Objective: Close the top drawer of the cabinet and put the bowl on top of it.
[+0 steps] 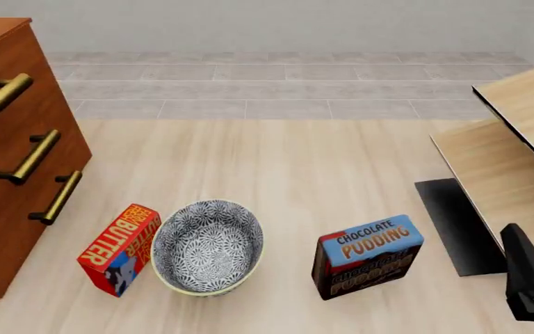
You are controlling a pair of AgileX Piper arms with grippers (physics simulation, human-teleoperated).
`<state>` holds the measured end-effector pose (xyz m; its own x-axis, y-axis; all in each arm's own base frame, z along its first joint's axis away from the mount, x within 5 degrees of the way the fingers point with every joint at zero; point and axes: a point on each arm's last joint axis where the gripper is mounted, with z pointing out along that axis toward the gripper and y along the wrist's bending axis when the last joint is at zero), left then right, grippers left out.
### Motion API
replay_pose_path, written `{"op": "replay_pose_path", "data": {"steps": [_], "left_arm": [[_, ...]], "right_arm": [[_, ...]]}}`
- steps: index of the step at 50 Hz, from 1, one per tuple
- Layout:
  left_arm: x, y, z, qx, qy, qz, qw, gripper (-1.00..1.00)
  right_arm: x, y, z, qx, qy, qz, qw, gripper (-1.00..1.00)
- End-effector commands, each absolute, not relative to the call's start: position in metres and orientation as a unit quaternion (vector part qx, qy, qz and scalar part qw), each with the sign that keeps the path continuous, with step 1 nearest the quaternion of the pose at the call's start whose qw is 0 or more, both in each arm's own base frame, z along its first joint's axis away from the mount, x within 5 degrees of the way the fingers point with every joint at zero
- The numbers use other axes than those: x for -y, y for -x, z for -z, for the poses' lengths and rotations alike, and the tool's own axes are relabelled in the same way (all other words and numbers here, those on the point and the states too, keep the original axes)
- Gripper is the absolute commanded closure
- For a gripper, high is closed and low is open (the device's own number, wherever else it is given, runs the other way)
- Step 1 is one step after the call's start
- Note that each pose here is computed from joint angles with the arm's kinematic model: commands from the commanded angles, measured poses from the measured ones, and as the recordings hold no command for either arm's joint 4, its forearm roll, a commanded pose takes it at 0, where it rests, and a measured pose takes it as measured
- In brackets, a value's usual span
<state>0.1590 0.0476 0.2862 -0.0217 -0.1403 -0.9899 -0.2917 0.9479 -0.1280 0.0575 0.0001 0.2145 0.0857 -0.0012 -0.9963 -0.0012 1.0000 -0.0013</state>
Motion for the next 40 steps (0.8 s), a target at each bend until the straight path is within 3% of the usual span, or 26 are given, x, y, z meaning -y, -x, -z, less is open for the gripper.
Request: {"op": "replay_pose_path", "data": {"steps": [1, 30, 40], "left_arm": [[-0.04, -0.153, -0.3, -0.706, 0.128, -0.054, 0.694, -1.0], [0.007, -0.111, -0.313, -0.714, 0.025, 0.066, 0.697, -1.0], [0.014, -0.096, -0.337, -0.702, 0.0, 0.101, 0.705, -1.0]], "right_arm": [[0.0, -0.057, -0.214, -0.676, 0.0, 0.0, 0.737, -1.0], [0.0, -0.057, -0.214, -0.676, 0.0, 0.0, 0.737, -1.0], [0.0, -0.057, -0.214, -0.676, 0.0, 0.0, 0.737, -1.0]]}}
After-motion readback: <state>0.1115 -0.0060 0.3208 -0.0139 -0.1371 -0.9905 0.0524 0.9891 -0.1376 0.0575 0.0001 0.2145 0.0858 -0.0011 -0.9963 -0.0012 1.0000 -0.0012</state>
